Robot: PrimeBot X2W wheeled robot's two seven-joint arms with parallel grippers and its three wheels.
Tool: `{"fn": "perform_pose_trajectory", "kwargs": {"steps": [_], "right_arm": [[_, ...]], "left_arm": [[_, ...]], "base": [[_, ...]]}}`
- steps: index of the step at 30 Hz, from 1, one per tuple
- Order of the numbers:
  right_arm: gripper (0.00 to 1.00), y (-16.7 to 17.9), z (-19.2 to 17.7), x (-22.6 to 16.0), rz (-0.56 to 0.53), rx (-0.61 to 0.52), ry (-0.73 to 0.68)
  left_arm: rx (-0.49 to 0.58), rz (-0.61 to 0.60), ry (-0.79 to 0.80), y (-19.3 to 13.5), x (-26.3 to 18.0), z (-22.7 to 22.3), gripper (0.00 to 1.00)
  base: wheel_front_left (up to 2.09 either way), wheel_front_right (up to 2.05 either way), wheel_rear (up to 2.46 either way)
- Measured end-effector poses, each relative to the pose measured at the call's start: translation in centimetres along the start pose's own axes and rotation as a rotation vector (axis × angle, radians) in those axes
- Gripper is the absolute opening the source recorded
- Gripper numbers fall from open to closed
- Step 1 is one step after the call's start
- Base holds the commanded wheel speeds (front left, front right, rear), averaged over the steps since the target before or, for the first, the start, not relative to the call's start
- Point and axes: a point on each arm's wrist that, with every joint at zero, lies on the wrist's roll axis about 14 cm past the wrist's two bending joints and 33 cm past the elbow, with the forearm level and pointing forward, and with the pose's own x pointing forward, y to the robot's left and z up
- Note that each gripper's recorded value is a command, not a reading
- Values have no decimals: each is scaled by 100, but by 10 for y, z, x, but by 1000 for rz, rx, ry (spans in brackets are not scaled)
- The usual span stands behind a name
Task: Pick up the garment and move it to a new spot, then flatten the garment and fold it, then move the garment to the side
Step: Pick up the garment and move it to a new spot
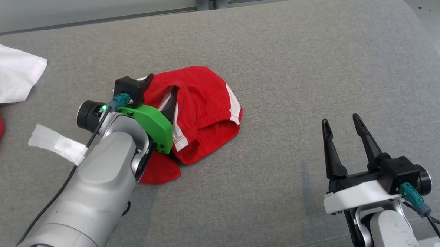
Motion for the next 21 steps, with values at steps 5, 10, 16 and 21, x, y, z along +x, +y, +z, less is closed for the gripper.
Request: {"fn": "perform_pose_trajectory", "kwargs": {"steps": [5, 10, 16, 21], "right_arm": [[100, 12, 0, 0, 32, 20, -1], [100, 25, 5, 4, 67, 30, -18], [100, 39, 10, 2, 105, 44, -29], [100, 50, 4, 1, 124, 117, -11]], "left_arm": [[-36, 25, -61, 4, -17, 13, 100], [-54, 71, -75, 12, -42, 7, 100], [-85, 129, -71, 20, -71, -6, 100], [-136, 172, -119, 23, -89, -3, 100]], "base": [[0, 0, 0], [0, 0, 0], [0, 0, 0], [0, 0, 0]]}}
